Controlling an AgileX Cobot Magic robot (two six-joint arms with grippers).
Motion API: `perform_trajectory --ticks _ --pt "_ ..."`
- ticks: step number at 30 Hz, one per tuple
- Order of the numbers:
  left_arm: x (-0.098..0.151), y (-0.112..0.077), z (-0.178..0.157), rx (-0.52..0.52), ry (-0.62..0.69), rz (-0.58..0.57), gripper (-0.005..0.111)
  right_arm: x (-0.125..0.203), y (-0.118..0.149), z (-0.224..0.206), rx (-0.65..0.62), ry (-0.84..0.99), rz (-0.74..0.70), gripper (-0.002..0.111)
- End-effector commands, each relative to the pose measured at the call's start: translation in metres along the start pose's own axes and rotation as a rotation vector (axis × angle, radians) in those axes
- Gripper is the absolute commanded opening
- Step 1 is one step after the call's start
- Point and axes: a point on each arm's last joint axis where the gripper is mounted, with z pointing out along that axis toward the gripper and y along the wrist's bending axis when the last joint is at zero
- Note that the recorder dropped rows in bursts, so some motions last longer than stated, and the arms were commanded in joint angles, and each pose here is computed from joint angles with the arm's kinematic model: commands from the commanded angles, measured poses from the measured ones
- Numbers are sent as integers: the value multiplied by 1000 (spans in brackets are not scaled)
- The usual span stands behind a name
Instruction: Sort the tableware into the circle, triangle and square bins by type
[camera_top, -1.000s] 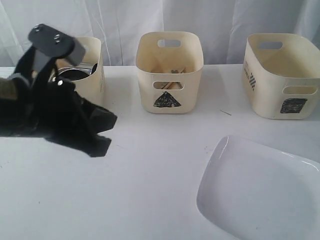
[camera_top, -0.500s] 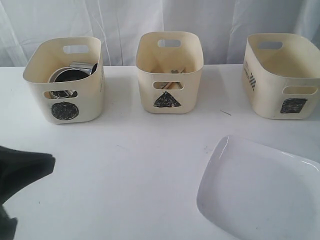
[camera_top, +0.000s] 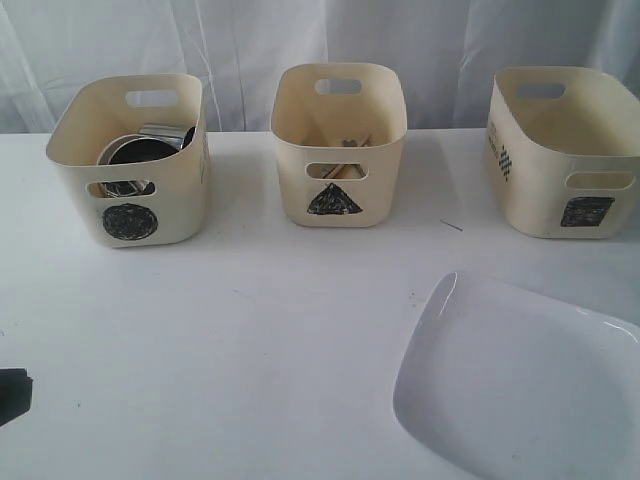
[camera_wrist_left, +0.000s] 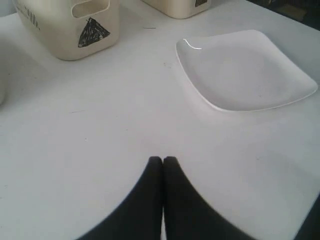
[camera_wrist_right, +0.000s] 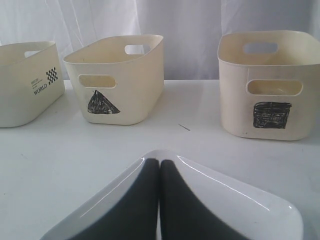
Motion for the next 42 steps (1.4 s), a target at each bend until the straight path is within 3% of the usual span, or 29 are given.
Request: perform_trajectory --ticks 1,22,32,35,42 --pt "3 0 -1 2 8 0 0 1 0 0 3 -5 -7 0" --pt "5 0 -4 0 1 10 0 1 0 0 3 -5 -7 0" --pt "55 2 -6 -11 -76 51 0 1 0 0 3 -5 -7 0" --pt "61 4 -6 -24 -160 90 0 1 0 0 3 -5 -7 0" --pt "77 7 5 -39 -156 102 0 1 0 0 3 -5 -7 0"
